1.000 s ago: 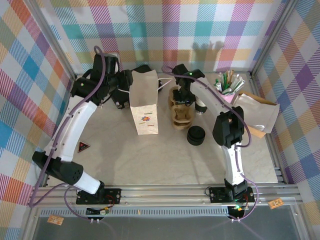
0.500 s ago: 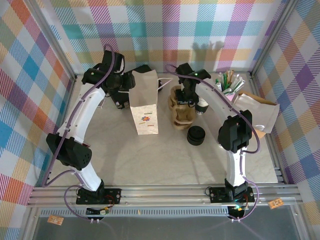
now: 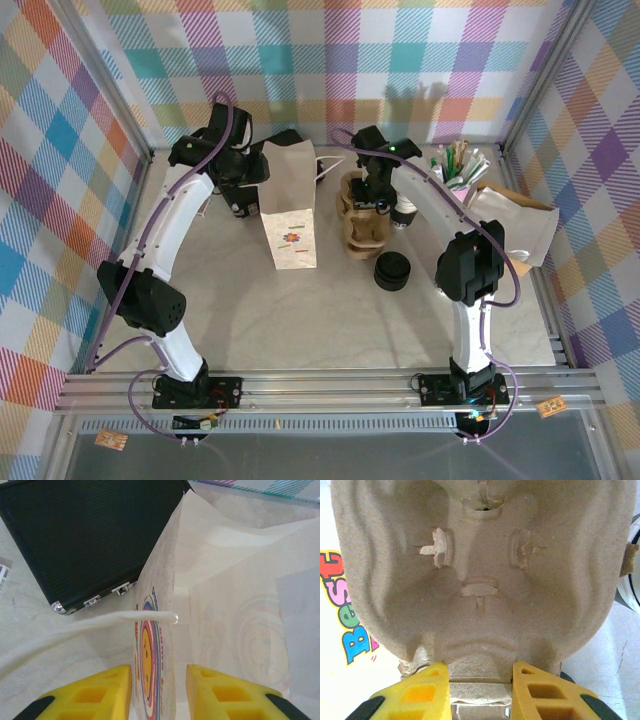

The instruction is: Pack the takeout coffee

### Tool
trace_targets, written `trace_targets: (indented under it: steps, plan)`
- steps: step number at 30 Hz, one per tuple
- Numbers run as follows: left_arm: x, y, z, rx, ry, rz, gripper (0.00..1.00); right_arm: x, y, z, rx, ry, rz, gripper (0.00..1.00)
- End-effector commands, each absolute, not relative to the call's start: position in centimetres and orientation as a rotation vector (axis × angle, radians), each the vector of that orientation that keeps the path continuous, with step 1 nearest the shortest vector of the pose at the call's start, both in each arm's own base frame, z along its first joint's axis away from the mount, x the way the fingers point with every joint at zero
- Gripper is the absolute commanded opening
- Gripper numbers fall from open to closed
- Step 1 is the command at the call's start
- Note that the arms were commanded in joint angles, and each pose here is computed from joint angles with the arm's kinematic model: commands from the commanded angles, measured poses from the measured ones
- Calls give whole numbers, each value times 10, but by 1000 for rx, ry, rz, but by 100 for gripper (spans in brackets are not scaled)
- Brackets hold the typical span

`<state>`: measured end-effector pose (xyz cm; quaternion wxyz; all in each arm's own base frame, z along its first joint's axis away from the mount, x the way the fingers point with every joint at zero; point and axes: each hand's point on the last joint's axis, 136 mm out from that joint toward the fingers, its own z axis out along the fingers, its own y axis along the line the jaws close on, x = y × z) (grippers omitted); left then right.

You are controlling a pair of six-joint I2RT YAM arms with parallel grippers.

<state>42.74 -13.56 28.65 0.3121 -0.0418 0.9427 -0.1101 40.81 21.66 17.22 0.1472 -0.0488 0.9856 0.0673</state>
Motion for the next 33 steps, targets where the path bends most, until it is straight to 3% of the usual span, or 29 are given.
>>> trace_targets:
  steps: [1,7,19,33]
  plan:
    - [420,-132,281,-126,2520,-304,29,407,215,194,-144,2790,241,27]
    - [416,-132,272,-126,2540,-302,23,406,210,204,-154,2775,229,27]
    - [407,-132,281,-125,2532,-329,0,400,201,222,-153,2749,206,27]
    - [342,-135,287,-147,2519,-361,0,371,187,270,-102,2730,231,27]
